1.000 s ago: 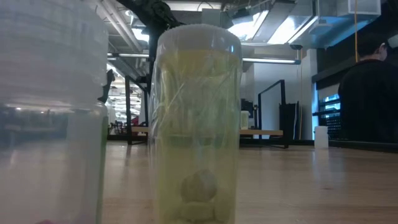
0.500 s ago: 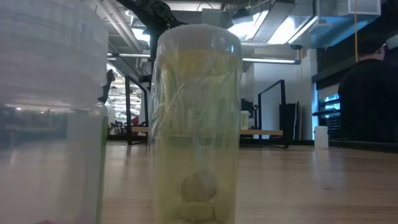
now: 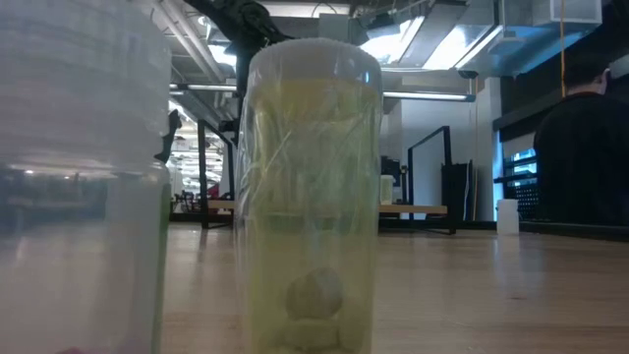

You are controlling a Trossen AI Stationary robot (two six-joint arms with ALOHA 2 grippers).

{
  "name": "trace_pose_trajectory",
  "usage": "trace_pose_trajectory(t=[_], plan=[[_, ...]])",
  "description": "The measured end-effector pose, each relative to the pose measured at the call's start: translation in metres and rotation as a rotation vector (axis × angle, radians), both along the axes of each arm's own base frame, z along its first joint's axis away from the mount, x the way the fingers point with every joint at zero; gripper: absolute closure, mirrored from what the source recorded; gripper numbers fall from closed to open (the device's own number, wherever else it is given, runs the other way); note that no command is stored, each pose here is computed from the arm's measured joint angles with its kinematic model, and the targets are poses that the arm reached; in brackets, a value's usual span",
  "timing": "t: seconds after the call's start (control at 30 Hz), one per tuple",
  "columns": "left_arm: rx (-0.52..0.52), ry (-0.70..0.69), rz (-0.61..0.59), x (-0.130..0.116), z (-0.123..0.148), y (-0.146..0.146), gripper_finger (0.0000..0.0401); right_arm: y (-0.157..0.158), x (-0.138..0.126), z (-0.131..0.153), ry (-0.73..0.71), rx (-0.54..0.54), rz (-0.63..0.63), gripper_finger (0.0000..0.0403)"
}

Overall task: Pick and place medicine bottles onto shelf by color
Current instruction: Put the bottom pink pill bottle on the shelf aligned with the other pink pill bottle

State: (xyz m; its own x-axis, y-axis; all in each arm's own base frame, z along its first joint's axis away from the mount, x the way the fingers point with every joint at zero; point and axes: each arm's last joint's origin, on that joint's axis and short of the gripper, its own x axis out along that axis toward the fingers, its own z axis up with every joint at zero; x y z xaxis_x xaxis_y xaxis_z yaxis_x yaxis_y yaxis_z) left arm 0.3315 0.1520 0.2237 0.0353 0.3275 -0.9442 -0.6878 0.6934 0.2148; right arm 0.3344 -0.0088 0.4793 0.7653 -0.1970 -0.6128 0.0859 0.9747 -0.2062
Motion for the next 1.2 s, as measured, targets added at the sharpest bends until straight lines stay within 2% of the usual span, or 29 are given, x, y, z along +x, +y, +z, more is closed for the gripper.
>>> trace_pose_trajectory(t=[0.4, 0.7, 1.2], plan=[[-0.015, 0.022, 0.031, -0.005, -0.01, -0.002, 0.0401, 0.0, 0.0, 0.0, 0.0, 0.0, 0.0, 0.0154], [0.037, -0.011, 0.041, -0.001, -0.012, 0.001, 0.0401, 0.0, 0.0, 0.0, 0.001, -0.002, 0.002, 0.0154], [0.05, -0.029, 0.044, -0.001, -0.012, 0.005, 0.0401, 0.0, 0.0, 0.0, 0.001, -0.003, 0.002, 0.0154]])
